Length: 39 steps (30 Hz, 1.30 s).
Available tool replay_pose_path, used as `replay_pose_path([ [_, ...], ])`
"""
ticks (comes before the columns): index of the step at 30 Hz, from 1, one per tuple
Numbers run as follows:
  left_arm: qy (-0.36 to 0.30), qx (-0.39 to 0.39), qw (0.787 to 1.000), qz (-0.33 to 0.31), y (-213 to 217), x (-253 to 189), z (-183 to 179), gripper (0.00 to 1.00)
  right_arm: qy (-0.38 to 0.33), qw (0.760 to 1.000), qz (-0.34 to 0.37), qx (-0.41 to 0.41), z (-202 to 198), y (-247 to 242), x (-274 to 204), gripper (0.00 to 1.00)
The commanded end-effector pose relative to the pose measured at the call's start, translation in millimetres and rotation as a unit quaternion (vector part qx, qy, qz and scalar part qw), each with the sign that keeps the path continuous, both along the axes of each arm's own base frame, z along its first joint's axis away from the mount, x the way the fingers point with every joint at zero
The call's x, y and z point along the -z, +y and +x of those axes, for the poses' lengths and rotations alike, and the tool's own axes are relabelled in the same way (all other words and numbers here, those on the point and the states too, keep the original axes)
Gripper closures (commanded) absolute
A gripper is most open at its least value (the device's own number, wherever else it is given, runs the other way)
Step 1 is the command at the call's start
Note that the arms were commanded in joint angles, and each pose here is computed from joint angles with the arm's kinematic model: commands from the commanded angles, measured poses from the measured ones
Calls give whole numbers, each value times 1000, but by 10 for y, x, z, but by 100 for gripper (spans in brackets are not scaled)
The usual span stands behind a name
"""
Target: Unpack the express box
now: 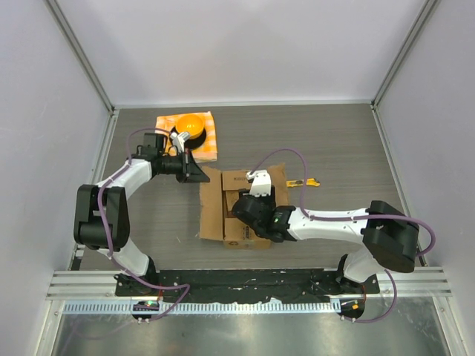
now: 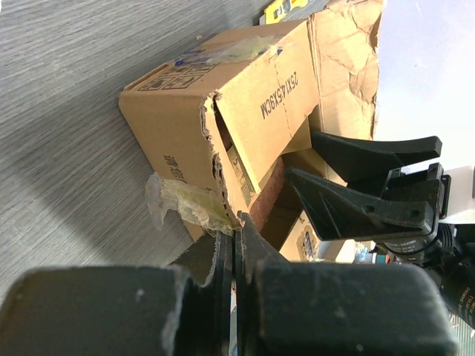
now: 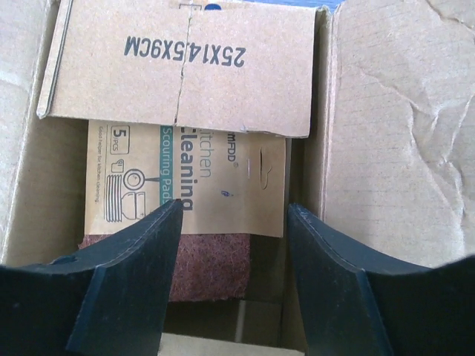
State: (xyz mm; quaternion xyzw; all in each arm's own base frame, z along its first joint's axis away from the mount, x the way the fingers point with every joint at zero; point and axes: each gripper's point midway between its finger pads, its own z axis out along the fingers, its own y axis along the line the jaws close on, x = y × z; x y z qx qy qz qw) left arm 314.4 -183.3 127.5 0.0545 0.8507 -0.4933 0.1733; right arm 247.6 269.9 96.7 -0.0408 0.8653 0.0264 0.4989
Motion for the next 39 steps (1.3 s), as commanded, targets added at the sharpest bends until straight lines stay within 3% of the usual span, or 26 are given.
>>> replay_pose_path([
  [1, -2, 19, 1000, -4, 7, -44, -21, 100, -40, 999, 6, 16, 124, -26, -76, 40],
  [11, -4, 20, 1000, -1, 9, -55, 0, 100, -19, 992, 128, -3, 123, 168, 92, 63],
  [18, -9, 19, 1000, 2, 14, -71, 28, 100, -46, 985, 164, -29, 162, 280, -304, 99],
  [23, -10, 15, 1000, 8, 25, -63, 44, 100, -65, 977, 196, -50, 95, 232, -866, 99],
  [24, -13, 15, 1000, 8, 25, -68, 52, 100, -81, 971, 220, -53, 69, 185, -1111, 99],
  [30, -12, 13, 1000, 12, 27, -49, 68, 100, -114, 966, 230, -28, -50, -267, -1573, 99],
  [34, -18, 12, 1000, 15, 38, -72, 78, 100, -123, 977, 174, 32, -124, -814, -1662, 99],
  [39, -21, 12, 1000, 14, 30, -104, 98, 100, -146, 970, 111, 163, -169, -1616, -1775, 99],
])
